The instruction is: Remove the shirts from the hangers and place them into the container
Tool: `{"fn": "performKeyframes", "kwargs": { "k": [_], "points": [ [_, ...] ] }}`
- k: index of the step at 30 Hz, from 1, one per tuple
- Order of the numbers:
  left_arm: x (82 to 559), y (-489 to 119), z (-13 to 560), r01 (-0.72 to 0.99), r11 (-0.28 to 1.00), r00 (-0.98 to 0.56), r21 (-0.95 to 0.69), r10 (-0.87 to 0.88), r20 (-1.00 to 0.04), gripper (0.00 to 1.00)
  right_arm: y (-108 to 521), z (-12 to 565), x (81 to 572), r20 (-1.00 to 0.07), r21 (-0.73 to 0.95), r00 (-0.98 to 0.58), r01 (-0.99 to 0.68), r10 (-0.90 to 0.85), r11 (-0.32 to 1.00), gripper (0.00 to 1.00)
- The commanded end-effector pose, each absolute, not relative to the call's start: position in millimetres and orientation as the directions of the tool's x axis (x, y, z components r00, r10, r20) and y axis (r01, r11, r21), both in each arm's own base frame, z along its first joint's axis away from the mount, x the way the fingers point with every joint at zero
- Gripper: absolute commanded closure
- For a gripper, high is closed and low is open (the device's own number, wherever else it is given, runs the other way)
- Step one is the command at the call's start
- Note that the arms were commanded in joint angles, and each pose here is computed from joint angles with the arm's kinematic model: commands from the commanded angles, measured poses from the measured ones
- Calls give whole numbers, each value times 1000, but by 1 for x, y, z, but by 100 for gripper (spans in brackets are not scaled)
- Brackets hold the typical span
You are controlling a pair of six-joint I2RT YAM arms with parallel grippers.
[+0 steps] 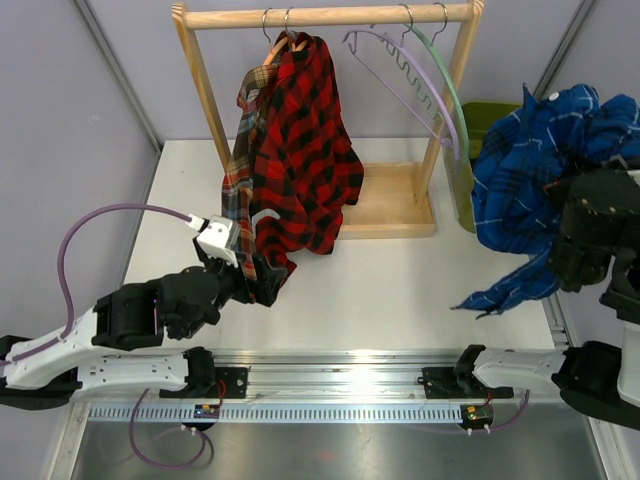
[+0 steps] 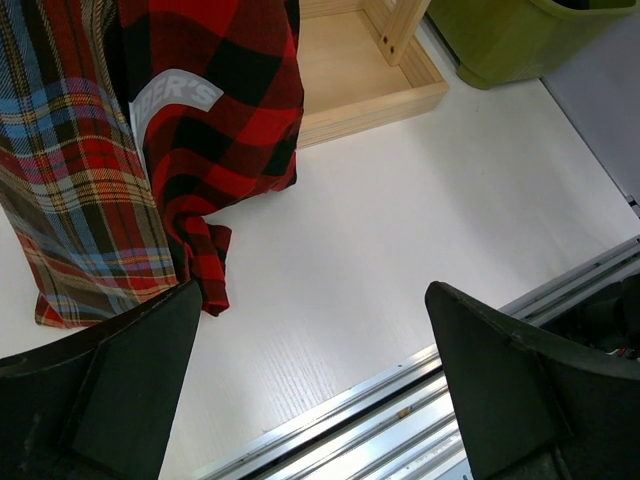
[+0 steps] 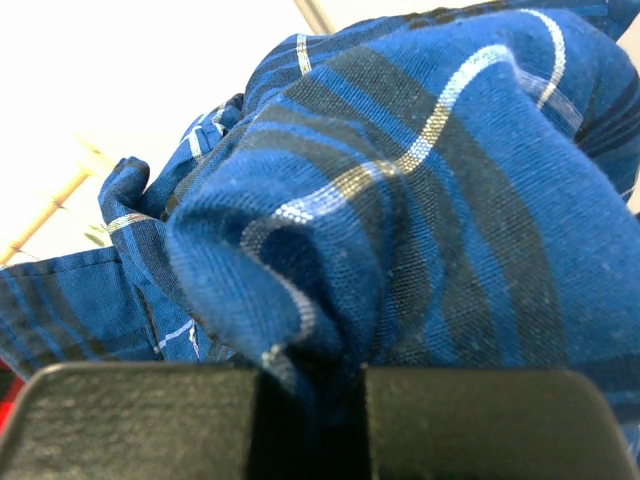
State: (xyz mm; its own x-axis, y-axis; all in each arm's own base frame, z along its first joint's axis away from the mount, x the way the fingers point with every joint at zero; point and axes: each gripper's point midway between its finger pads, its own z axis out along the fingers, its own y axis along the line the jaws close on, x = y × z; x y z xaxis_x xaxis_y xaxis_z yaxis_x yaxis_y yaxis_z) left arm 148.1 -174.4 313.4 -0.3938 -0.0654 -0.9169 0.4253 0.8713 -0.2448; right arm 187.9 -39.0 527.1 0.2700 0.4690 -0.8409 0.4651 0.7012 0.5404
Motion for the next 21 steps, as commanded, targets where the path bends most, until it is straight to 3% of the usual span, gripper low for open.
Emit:
{"fn": "performKeyframes", "kwargs": {
  "k": [1, 6, 8, 9, 10, 12, 18, 21],
  "points": [
    [149, -186, 341, 458, 839, -359, -293, -126, -925, 1, -57, 545, 183, -899, 436, 340, 626, 277, 647, 100],
    [150, -189, 344, 470, 837, -348, -280, -115, -930, 1, -32, 557, 201, -907, 420, 296, 607, 298, 675, 100],
    [151, -190, 344, 471, 836, -344, -281, -119, -931, 1, -13, 550, 215, -955, 297, 172, 578, 242, 760, 100],
    [151, -190, 345, 472, 837, -343, -278, -116, -932, 1, 2, 570, 228, -898, 440, 254, 507, 359, 741, 100],
    [151, -190, 345, 472, 836, -342, -280, -119, -932, 1, 16, 558, 240, -978, 202, 132, 423, 160, 883, 100],
    [150, -188, 344, 472, 835, -347, -282, -118, -931, 1, 11, 586, 237, -923, 343, 300, 360, 240, 868, 100],
    [149, -178, 346, 464, 831, -340, -306, -152, -928, 1, -8, 632, 226, -947, 235, 303, 424, 107, 875, 100],
    [149, -182, 348, 468, 834, -340, -293, -137, -930, 1, -23, 655, 213, -907, 320, 395, 414, 148, 852, 100]
  ]
}}
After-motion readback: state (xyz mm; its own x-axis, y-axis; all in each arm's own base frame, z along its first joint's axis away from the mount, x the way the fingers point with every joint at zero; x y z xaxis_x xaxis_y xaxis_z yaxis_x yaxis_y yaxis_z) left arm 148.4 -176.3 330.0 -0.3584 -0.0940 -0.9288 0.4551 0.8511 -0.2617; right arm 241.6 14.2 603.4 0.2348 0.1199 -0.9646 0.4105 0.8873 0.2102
